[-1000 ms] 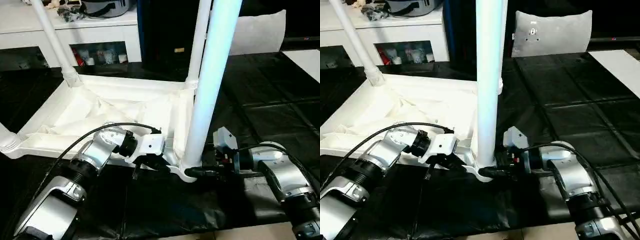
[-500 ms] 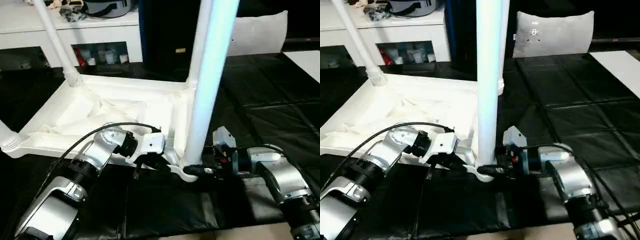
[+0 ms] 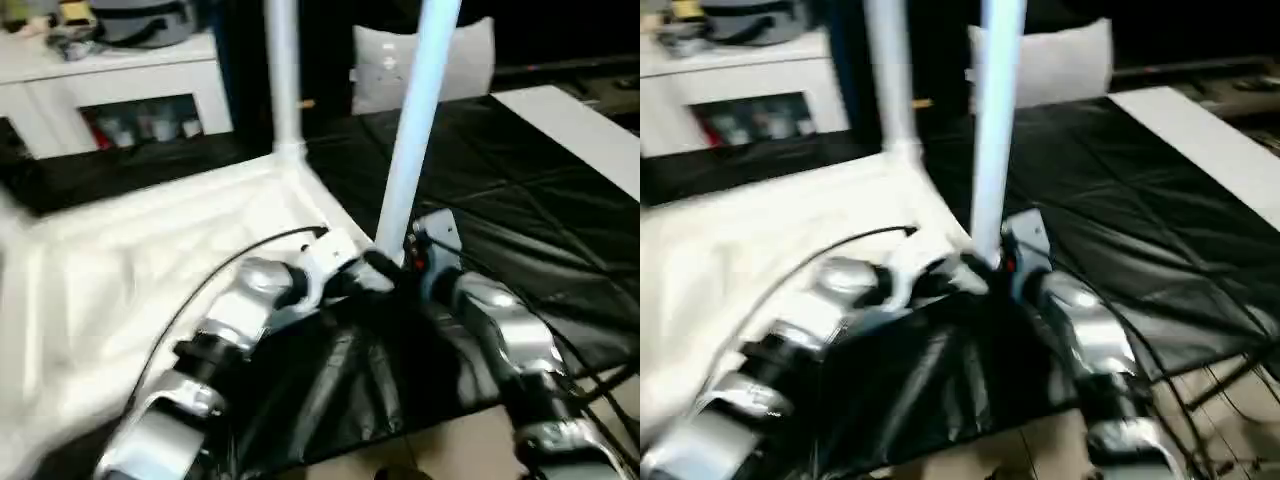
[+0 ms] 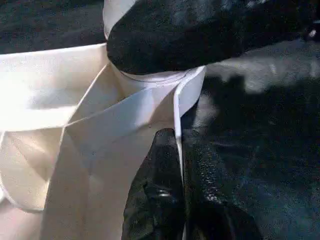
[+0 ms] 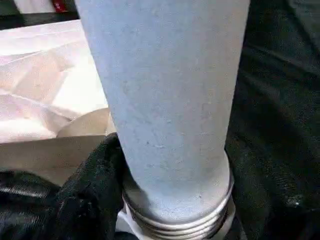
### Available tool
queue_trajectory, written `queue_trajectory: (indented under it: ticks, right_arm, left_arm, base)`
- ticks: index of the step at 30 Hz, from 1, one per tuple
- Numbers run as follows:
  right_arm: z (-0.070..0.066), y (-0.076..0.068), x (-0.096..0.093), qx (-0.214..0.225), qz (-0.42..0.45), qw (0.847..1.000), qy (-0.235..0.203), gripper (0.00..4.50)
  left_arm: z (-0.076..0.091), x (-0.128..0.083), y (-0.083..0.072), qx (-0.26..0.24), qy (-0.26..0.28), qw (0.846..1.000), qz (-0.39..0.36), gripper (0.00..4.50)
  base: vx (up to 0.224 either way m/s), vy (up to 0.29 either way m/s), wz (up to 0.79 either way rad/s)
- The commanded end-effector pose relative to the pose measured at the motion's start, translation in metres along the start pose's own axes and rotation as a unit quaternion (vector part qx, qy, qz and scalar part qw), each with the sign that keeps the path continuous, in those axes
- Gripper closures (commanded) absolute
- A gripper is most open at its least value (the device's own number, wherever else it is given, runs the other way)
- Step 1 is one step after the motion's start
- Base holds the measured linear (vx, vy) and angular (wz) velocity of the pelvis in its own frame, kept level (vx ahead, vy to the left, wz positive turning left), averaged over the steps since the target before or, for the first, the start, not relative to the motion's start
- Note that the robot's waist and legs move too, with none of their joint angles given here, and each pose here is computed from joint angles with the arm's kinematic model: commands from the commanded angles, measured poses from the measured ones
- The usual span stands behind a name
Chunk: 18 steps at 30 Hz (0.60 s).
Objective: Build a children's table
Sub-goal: Rotate leg to tighten
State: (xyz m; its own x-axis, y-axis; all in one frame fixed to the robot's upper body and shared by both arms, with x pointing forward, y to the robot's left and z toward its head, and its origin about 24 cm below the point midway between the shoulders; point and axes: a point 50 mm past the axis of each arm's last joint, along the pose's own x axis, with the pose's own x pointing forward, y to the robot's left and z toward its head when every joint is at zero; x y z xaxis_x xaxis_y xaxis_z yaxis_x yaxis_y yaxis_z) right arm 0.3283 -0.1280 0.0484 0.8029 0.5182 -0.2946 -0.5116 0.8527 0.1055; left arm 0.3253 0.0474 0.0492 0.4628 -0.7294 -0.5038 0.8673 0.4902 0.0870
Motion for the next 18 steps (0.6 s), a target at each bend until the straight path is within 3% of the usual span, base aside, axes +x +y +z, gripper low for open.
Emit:
queue_trajectory:
  ticks: [1,9,13,18]
  right_arm:
    - [-0.016,0.02,0.01,0.013,0.034,0.999,0.038,1.16]
    - [-0.009,0.009,-0.006,-0.012,0.05,0.999,-0.014,0.57]
    - [-0.006,-0.005,-0.025,-0.054,0.099,0.993,-0.035,0.13]
    - [0.002,-0.019,-0.049,-0.09,0.176,0.98,-0.036,0.05]
  left_arm:
    - [0.035,0.009,-0.021,0.036,-0.072,0.996,-0.04,4.5]
    - [0.02,-0.001,-0.008,0.056,-0.055,0.997,-0.026,4.5]
    - [0.011,-0.009,-0.003,0.078,-0.056,0.994,-0.061,4.5]
    - [-0.002,-0.023,0.002,0.123,-0.041,0.982,-0.137,4.5]
  base:
    - [0.0,0.0,0.0]
    - [0.0,0.0,0.0]
    - [0.0,0.0,0.0]
    - [0.0,0.0,0.0]
